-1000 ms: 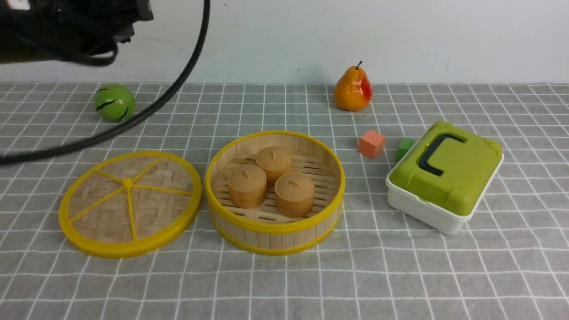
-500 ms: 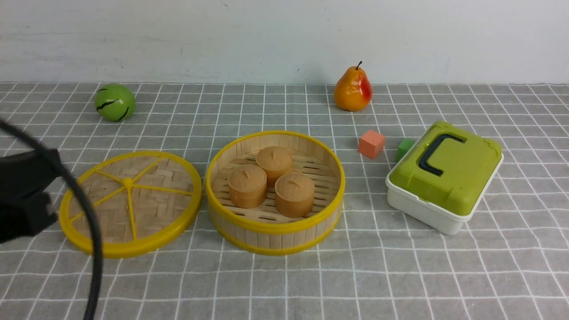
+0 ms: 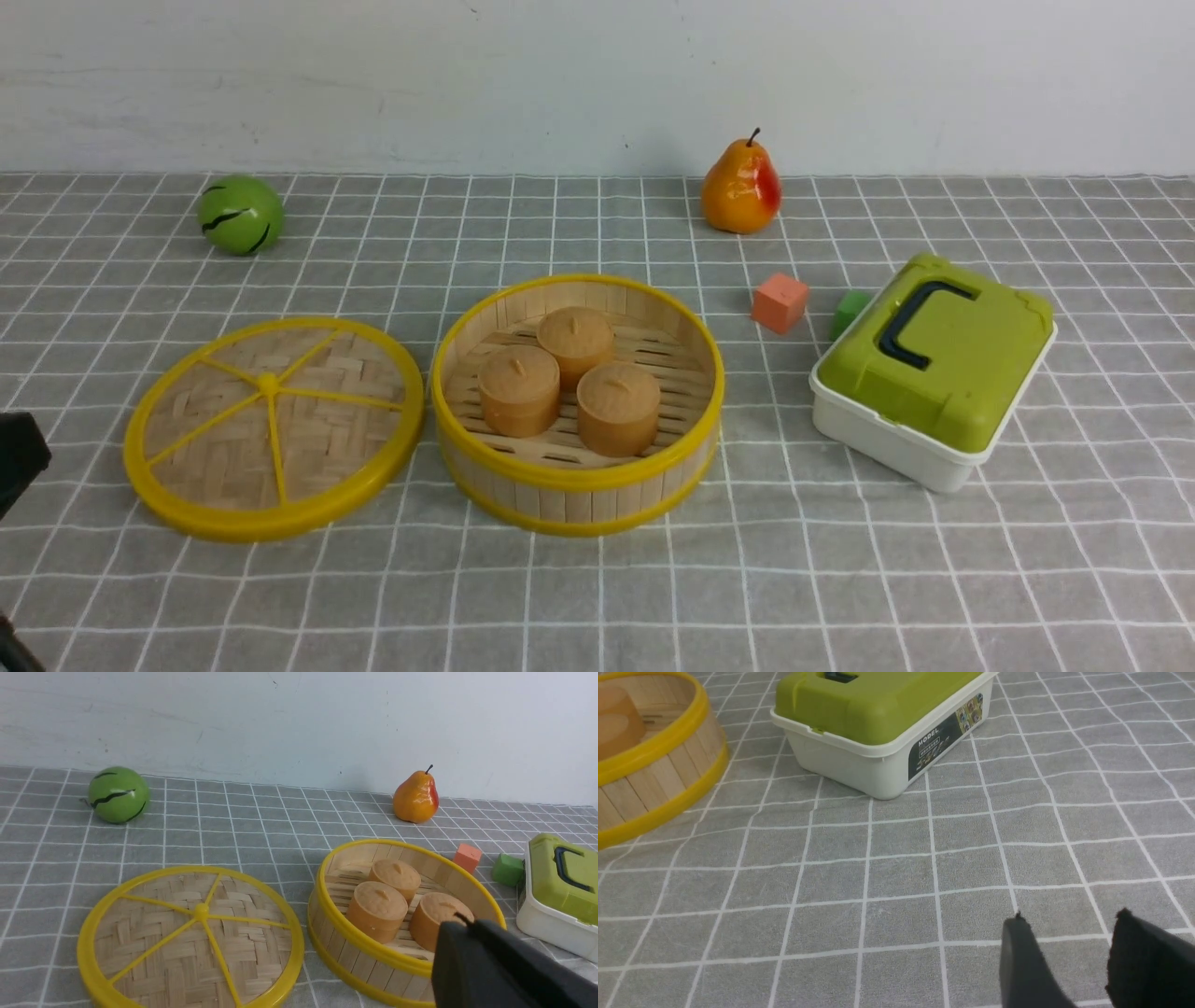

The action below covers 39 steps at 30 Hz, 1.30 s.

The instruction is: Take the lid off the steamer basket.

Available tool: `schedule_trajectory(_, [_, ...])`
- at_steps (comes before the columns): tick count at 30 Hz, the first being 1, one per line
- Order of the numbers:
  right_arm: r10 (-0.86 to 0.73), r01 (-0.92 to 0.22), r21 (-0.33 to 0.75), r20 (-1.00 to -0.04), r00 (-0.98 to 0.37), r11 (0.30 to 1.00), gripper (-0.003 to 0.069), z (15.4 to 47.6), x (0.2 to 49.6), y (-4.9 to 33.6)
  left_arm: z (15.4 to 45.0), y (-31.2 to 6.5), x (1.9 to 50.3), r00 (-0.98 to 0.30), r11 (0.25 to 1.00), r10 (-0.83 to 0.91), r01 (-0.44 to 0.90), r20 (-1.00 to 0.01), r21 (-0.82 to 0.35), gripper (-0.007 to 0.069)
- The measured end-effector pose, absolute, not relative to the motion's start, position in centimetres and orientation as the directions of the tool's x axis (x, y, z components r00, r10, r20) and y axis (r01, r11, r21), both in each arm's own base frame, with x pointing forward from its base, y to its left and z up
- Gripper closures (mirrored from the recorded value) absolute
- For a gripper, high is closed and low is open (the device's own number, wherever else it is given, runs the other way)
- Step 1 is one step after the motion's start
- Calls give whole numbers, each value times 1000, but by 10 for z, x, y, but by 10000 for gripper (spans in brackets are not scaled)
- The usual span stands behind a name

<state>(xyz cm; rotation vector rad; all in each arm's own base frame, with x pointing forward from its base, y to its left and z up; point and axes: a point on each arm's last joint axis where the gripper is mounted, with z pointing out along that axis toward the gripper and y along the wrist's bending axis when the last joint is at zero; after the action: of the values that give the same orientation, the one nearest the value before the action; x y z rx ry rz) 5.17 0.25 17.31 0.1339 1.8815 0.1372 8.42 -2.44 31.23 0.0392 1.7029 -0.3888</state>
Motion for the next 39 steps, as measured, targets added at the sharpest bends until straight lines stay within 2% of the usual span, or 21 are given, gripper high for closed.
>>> schedule_trajectory(6, [161,24,162,-937,-308,986,418,173,52,3,294,-18,72,-146,954,-175,220,-974,-204,638])
schedule_trajectory(8, [161,24,162,-937,-308,986,418,173,52,3,262,-10,62,-147,970,-176,143,-973,-197,638])
schedule_trajectory(10, [161,24,162,-937,-308,986,418,173,52,3,249,-8,60,-150,974,-181,110,-972,-198,638])
schedule_trajectory(11, [161,24,162,-937,-308,986,418,173,52,3,229,-4,58,-167,978,-190,56,-967,-202,638])
schedule_trajectory(14, [162,24,162,-937,-308,986,418,173,52,3,200,-2,54,-180,974,-224,-1,-958,-228,638])
schedule_trajectory(17, [161,24,162,-937,-308,986,418,173,52,3,177,-2,54,-250,968,-249,-28,-936,-250,638])
schedule_trajectory(19, [161,24,162,-937,-308,986,418,173,52,3,171,-2,53,-297,969,-246,-41,-923,-246,638])
schedule_trajectory(25, [161,24,162,-937,-308,986,418,173,52,3,168,-2,52,-323,985,-167,-19,-932,-170,638])
schedule_trajectory(39, [161,24,162,-937,-308,986,418,173,52,3,168,-3,52,-326,984,-173,-16,-929,-178,638])
